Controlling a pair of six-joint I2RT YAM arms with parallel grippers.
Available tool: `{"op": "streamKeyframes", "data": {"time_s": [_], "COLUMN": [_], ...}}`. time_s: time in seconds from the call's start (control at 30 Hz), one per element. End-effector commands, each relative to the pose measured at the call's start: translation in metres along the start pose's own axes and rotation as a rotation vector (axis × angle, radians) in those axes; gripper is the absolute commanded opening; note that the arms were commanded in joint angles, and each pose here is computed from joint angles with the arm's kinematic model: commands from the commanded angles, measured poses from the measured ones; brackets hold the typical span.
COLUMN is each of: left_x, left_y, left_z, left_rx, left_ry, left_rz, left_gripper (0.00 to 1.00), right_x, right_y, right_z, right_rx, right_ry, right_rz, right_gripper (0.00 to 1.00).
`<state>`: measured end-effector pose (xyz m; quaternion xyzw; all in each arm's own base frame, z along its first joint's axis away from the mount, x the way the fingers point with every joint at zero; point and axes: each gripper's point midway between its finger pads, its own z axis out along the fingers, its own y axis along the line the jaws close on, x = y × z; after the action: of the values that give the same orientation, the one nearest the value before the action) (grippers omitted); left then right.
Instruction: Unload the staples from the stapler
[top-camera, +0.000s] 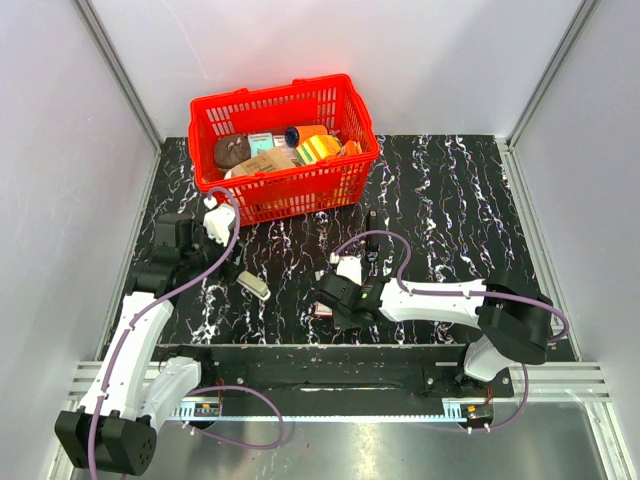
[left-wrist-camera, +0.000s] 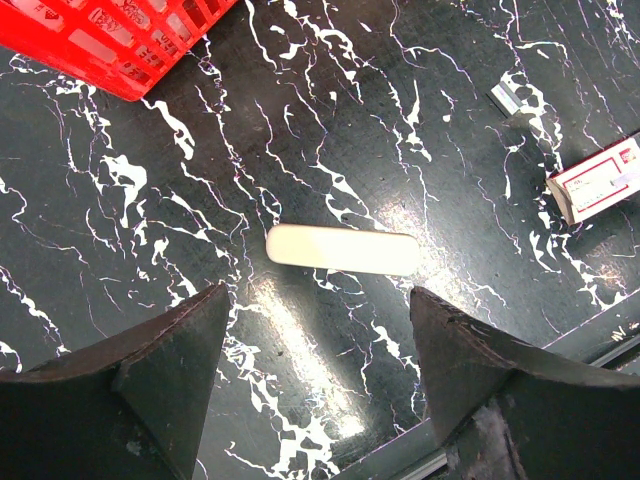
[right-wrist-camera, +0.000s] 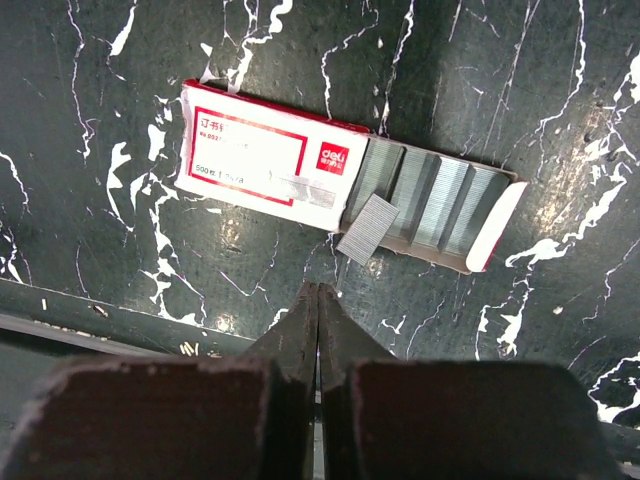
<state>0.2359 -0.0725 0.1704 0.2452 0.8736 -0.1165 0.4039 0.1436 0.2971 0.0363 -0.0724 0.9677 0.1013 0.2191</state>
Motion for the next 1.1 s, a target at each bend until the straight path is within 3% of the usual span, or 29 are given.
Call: {"op": "streamKeyframes", "data": {"time_s": [0.0, 1.07], "left_x": [-0.014, -0.013], "left_y": [0.003, 0.003], "left_z": [-0.005, -0.004], "left_rx": [-0.012, -0.014], "left_ry": [-0.053, -0.051], "left_rz": [0.024, 0.030], "left_gripper": [0.78, 0.78], "right_x": [-0.015, -0.021], "right_y": [0.008, -0.025], "right_z": [-0.002, 0.010], "right_rx": [-0.016, 0.076], "right_ry": [-0.044, -0.062], "right_rz": [-0.020, 0.006], "right_gripper": [0.00, 0.00]}}
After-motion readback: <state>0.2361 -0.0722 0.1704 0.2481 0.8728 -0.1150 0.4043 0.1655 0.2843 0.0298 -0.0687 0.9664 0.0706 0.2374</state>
